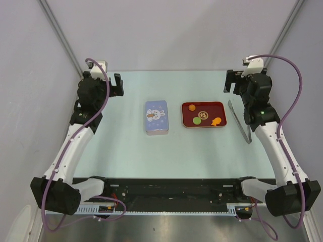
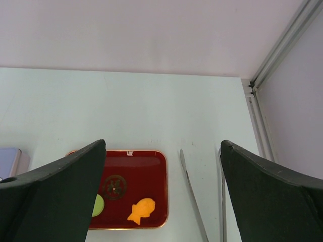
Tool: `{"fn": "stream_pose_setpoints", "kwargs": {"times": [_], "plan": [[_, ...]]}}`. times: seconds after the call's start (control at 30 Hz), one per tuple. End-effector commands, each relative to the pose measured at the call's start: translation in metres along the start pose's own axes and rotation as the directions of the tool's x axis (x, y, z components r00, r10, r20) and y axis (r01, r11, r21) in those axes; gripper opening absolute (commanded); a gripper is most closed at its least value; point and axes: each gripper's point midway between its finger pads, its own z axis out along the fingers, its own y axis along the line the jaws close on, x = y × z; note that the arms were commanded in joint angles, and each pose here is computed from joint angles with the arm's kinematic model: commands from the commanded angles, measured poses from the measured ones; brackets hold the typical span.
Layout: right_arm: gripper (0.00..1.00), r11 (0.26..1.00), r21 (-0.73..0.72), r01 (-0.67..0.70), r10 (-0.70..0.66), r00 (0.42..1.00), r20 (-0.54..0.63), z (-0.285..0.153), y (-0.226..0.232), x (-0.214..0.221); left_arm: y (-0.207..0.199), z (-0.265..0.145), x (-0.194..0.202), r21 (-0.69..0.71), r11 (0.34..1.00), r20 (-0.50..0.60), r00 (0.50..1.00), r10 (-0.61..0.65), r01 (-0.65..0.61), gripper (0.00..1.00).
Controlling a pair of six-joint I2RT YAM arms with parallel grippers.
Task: Pack the cookies
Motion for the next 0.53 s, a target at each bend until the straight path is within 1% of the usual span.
{"fn": "stream_pose_setpoints", "kwargs": {"times": [0.0, 0.2, 0.5], "plan": [[1.00, 1.000, 0.023, 0.010, -0.012, 0.995, 0.102, -0.0120, -0.0052, -0.0275, 0.0034, -0.0117, -0.0380, -0.005, 1.000, 0.100, 0.995, 0.006, -0.006, 1.00], [1.00, 0.999, 0.035, 0.012, -0.016, 0.993, 0.115, -0.0161, -0.0068, -0.0290, 0.0055, -0.0148, -0.0383, -0.017, 1.000, 0.115, 0.993, -0.001, 0.003, 1.00], [1.00, 0.999, 0.032, 0.023, -0.026, 0.994, 0.103, -0.0135, -0.0049, -0.0235, 0.0043, -0.0177, -0.0403, -0.008, 1.000, 0.126, 0.992, -0.011, 0.012, 1.00]]}}
